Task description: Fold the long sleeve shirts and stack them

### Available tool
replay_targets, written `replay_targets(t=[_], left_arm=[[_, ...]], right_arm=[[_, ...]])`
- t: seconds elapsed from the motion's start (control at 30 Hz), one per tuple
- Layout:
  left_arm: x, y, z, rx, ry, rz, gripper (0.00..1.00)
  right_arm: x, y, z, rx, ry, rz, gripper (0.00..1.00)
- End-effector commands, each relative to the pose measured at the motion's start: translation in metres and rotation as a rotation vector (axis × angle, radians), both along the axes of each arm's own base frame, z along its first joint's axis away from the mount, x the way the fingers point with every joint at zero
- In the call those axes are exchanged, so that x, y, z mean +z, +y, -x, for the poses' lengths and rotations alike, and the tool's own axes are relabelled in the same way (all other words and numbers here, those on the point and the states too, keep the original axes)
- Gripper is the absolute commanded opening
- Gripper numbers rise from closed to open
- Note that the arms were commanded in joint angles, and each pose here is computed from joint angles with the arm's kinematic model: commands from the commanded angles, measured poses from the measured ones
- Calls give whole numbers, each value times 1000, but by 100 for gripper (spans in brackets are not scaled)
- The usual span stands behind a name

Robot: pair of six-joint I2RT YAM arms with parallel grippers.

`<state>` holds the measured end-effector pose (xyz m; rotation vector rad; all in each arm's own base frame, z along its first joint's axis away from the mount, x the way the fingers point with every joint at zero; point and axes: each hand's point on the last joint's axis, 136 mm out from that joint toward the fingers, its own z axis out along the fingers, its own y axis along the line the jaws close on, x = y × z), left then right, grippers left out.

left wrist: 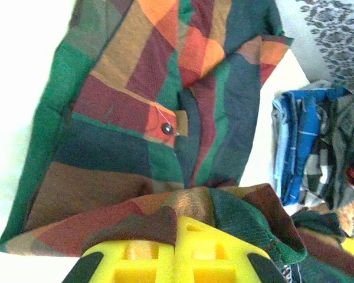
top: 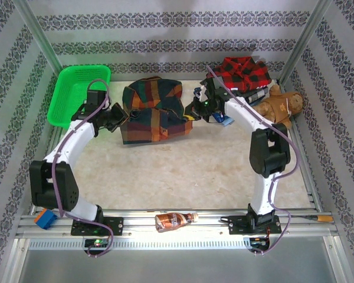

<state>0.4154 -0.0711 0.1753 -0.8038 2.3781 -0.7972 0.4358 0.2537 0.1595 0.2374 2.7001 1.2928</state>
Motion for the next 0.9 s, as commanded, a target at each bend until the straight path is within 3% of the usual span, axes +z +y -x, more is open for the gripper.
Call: replay_targets(t=[0.0,0.27,0.4,0.5,0.6,0.77,0.87], left_arm=[[-5,13,-27,17,-54,-47,0],[-51,31,-52,70,3,-67,0],[-66,33,-76,84,-8,-42,1],[-53,30,-99,90,-57,-5,24],[-15,27,-120,95,-149,21,43],[50,32,-123,105,-241,-14,63],[66,37,-104,125,-240,-44,71]], right_arm=[[-3,5,-18,23,8,-27,0],[-35,16,-64,-3,39,-44,0],[-46,21,-96,-30,44,-83,9],[-40,25,-129,-79,26,-136,27],[-8,25,-166,-138,-37,-221,42],[56,13,-186,-203,-179,-261,75],[69,12,-167,-167,-208,-209,75]])
